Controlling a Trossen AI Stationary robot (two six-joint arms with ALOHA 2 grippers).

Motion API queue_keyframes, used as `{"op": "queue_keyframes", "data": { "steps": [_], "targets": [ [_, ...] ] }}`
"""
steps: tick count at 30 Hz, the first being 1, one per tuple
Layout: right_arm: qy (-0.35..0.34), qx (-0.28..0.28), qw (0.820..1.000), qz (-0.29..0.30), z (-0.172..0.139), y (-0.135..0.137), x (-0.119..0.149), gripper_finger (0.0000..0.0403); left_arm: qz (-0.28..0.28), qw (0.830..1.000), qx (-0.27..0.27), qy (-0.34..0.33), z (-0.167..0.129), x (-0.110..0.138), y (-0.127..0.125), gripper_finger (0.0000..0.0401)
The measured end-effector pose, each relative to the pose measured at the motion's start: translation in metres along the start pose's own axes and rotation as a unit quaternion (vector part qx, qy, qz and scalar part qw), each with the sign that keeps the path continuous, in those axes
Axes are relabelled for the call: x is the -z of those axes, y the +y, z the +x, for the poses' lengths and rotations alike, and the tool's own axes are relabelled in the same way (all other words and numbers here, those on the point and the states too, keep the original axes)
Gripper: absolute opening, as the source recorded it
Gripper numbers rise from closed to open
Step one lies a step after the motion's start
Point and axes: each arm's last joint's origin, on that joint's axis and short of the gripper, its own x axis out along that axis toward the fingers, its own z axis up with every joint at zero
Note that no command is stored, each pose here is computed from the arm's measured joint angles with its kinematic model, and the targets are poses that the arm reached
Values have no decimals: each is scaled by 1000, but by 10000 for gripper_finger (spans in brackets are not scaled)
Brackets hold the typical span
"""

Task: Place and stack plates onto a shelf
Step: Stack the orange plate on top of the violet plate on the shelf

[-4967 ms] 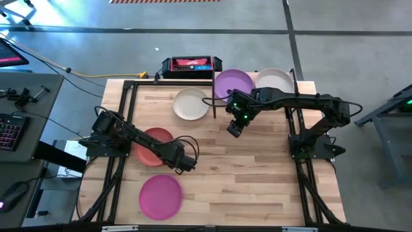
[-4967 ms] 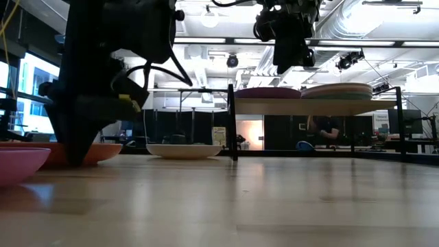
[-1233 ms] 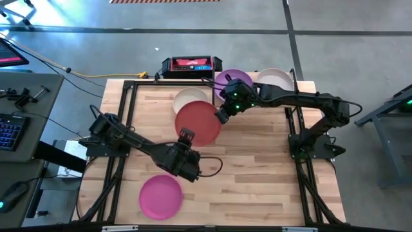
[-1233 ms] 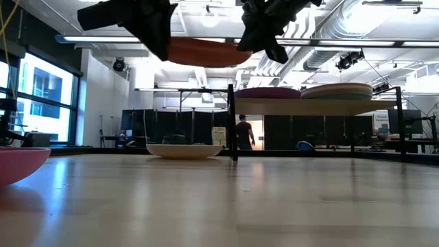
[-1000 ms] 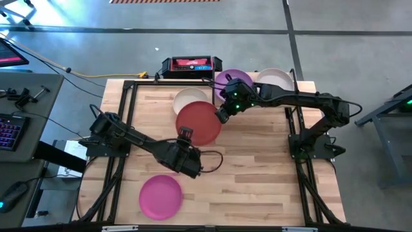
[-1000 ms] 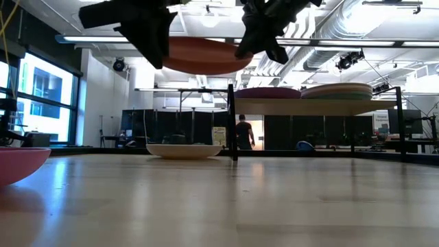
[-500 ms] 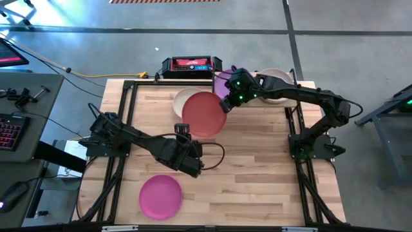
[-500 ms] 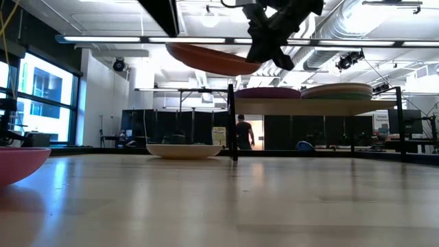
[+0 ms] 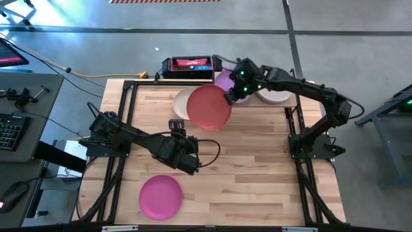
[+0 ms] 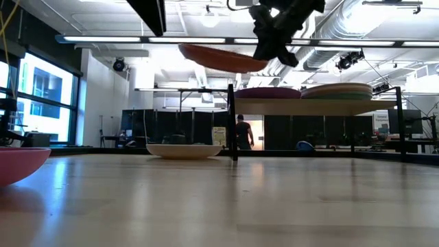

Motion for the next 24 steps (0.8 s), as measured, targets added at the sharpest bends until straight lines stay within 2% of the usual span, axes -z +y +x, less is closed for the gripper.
{"op": "queue_keyframes", "data": {
  "steps": [5,10,13,20,24],
  "targets": [
    [-21,26,999,-11,-27,-1,-17,0,-8,1000,-2,-8,-4,2,6,131],
    [-25,56,998,1,-54,-14,-29,0,-32,999,-11,-19,-7,5,18,131],
    [-24,71,997,27,-67,-31,-35,0,-55,998,-11,-25,-10,8,29,131],
    [-18,45,994,98,-82,-76,-42,0,-96,994,-12,-41,-18,19,58,131],
    [-16,61,989,134,-89,-94,-42,0,-114,992,-9,-51,-24,28,77,131]
  ]
}}
